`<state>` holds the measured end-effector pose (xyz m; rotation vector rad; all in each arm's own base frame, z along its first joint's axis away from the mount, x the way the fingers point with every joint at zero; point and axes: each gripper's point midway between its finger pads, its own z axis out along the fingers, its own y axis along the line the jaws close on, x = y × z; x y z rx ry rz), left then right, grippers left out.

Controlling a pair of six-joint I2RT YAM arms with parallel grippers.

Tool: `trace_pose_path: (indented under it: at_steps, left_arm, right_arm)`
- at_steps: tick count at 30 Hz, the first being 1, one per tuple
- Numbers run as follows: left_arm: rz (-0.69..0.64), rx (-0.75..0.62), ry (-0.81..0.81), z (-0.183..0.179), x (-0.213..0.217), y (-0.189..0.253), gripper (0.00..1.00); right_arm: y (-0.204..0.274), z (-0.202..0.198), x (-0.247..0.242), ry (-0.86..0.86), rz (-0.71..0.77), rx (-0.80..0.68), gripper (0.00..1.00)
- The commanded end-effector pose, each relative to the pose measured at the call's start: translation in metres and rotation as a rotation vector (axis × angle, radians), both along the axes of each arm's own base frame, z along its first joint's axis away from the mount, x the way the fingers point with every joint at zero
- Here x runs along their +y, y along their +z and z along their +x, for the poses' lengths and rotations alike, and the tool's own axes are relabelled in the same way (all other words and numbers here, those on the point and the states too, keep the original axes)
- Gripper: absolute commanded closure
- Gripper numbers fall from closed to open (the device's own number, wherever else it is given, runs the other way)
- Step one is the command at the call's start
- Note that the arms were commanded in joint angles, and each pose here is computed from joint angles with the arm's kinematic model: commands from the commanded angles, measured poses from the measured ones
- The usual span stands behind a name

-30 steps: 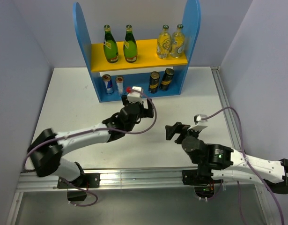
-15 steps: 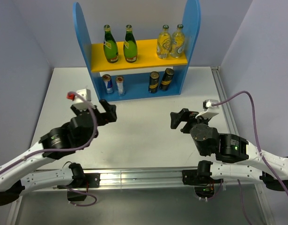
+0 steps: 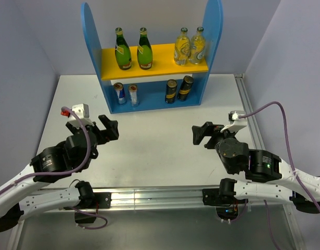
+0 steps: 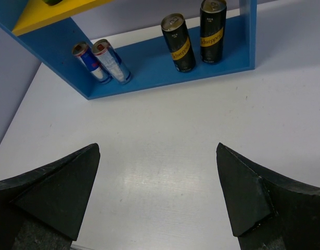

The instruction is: Place and organize the beverage onto the shelf

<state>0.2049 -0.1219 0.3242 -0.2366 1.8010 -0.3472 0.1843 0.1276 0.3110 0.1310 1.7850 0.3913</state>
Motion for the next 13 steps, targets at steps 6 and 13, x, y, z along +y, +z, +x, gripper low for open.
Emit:
trace_pose_path:
  at_steps: [6, 13]
  left_arm:
    - [-0.008, -0.008, 0.006, 0.0014, -0.002, -0.0011, 0.01]
    - [-0.001, -0.007, 0.008, 0.0018, -0.0018, -0.0031, 0.01]
  right_arm:
    - [0.0069, -0.0003, 0.008, 0.032, 0.011, -0.017, 0.0]
    - [0.0096, 0.0001, 0.0114, 0.043, 0.011, -0.026, 0.0]
